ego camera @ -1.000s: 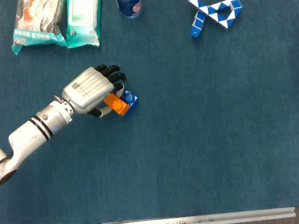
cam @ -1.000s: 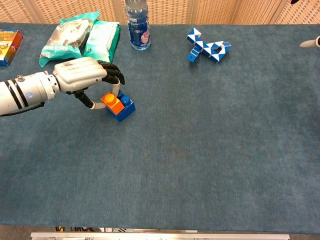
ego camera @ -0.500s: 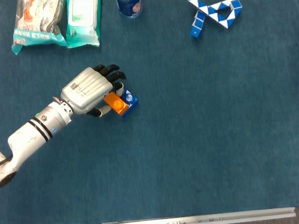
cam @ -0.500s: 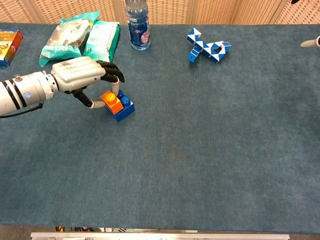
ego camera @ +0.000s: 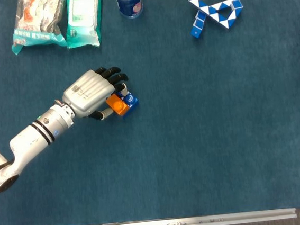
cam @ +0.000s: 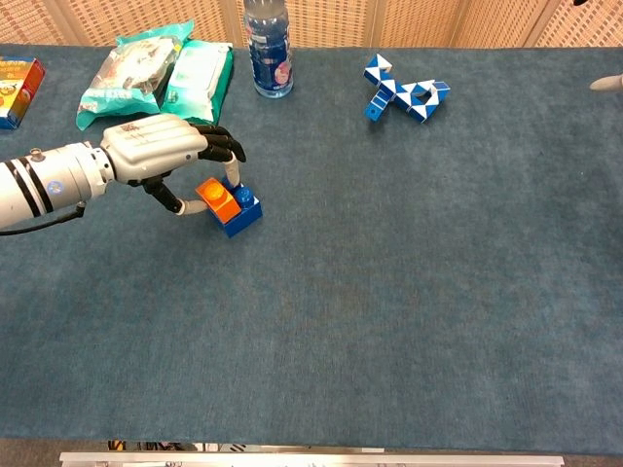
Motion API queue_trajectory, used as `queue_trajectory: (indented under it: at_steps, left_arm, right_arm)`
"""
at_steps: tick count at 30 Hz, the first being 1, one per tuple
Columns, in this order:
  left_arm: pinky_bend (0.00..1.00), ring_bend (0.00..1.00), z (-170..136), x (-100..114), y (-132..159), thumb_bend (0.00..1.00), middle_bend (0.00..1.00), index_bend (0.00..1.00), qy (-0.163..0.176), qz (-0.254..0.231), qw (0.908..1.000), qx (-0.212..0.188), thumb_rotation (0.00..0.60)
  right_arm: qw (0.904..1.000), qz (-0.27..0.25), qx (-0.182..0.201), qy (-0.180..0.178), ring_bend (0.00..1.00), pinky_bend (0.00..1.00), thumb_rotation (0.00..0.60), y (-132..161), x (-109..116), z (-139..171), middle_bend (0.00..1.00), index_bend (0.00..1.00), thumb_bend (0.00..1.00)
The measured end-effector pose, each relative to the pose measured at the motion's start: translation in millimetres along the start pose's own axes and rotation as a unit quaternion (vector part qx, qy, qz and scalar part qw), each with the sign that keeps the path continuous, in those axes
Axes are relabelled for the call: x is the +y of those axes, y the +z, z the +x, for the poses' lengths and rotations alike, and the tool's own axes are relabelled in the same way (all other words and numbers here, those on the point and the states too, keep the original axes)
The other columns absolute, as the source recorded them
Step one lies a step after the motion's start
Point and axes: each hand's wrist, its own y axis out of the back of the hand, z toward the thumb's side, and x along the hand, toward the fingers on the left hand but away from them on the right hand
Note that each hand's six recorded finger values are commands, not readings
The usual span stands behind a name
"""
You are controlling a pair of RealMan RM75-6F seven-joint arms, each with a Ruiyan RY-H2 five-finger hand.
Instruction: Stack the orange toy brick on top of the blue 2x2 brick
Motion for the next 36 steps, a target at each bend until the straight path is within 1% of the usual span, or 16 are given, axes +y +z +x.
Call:
queue_trajectory:
  at_steps: [5, 9, 13, 20, 25, 36]
  left_arm:
    - [0.25, 0.12, -5, 2, 2, 0.31, 0.20, 0.33, -0.006, -0.010, 0.9999, 0.001, 0.600]
    - [0.25, 0.12, -8, 2, 3, 0.31, 0.20, 0.40, -0.009, -0.012, 0.9999, 0.003, 0.600]
    - [0.25, 0.12, -7, 2, 4, 0.31, 0.20, 0.47, -0.005, -0.013, 0.9999, 0.003, 0.600]
    - [0.25, 0.13, -4, 0, 5, 0.31, 0.20, 0.54, -0.004, -0.017, 0.9998, 0.006, 0.600]
    - [0.25, 0.13, -1, -1, 5, 0.31, 0.20, 0.56, -0.006, -0.019, 0.9998, 0.009, 0.600]
    - [0.25, 0.13, 7, -1, 1, 0.31, 0.20, 0.57, -0.029, -0.038, 0.9984, 0.031, 0.600]
  right_arm:
    - [1.0000, -0.001, 0.001, 0.000, 0.14, 0.23, 0.600, 0, 0, 0, 0.27, 0.11, 0.08]
    - [1.0000, -0.002, 0.001, -0.002, 0.14, 0.23, 0.600, 0, 0, 0, 0.27, 0.11, 0.08]
    - [1.0000, -0.002, 0.002, -0.003, 0.14, 0.23, 0.600, 0, 1, 1, 0.27, 0.11, 0.08]
    - [1.0000, -0.002, 0.002, -0.005, 0.14, 0.23, 0.600, 0, 2, 2, 0.27, 0.11, 0.08]
    - [1.0000, -0.002, 0.000, -0.004, 0.14, 0.23, 0.600, -1, 1, 3, 0.27, 0.11, 0.08]
    - [1.0000, -0.004, -0.002, -0.004, 0.14, 0.23, 0.600, -4, 1, 3, 0.27, 0.11, 0.08]
